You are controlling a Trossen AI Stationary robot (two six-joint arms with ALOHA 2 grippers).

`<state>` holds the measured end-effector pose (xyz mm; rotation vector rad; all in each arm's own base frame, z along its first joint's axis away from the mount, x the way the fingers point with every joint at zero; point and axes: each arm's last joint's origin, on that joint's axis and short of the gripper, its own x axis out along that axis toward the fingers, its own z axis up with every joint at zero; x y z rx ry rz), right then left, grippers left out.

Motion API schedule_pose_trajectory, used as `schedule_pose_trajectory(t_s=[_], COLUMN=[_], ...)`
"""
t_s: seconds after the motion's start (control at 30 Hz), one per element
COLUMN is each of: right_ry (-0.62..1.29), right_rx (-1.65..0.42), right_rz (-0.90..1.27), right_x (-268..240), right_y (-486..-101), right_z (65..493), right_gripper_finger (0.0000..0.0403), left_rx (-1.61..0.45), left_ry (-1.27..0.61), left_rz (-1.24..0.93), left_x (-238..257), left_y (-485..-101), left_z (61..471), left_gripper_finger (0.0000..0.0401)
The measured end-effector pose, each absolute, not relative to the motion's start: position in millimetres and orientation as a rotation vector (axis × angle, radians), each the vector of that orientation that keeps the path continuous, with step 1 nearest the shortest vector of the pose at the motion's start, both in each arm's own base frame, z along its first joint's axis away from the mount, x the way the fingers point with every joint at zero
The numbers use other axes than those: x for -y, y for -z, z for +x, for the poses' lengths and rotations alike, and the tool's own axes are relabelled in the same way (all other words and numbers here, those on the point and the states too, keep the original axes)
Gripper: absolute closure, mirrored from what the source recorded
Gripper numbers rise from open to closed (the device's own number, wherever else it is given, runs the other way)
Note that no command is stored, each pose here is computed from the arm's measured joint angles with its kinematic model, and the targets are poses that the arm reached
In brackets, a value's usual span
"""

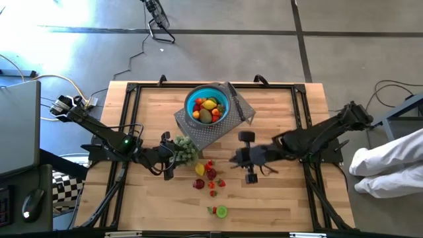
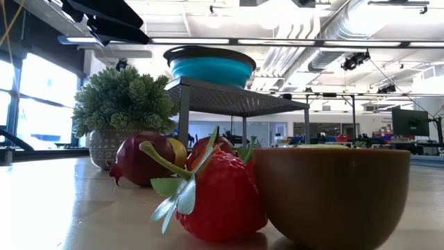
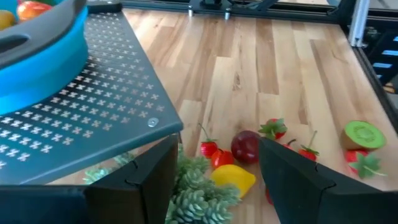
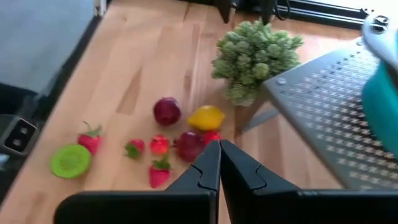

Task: Pick & Place Fruit
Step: Put the strawberry into the blue strainer bowl on the shelf

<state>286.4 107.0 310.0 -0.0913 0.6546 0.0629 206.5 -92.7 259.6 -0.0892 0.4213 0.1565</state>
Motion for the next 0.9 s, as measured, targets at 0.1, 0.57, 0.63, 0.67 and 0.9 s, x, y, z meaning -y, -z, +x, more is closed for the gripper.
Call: schedule_pose_trajectory(t_s=[0.1, 0.57, 0.63, 0.67, 0.9], right_ry=[-0.059, -0.166, -0.135, -0.117, -0.055], right_rx=[-0.625, -0.416, -0.393, -0.395, -0.442], right_rz=[-0.054, 0.116, 0.165, 0.183, 0.265], right_x=[-123, -173, -173, -173, -174], right_y=[-306, -279, -274, -271, -245], right_z=[281, 266, 265, 264, 262], right_gripper_finger=[0.04, 0.04, 0.0401, 0.0401, 0.0401], left_rx=[-0.427, -0.456, -0.457, -0.457, -0.458], left_ry=[-0.14, -0.058, -0.056, -0.056, -0.056], left_rz=[-0.117, -0.159, -0.159, -0.159, -0.159], left_x=[93, 96, 96, 96, 96], left_y=[-259, -259, -259, -259, -259], left_z=[207, 206, 206, 206, 206], left_gripper_finger=[0.0183, 0.0183, 0.0183, 0.0183, 0.0183])
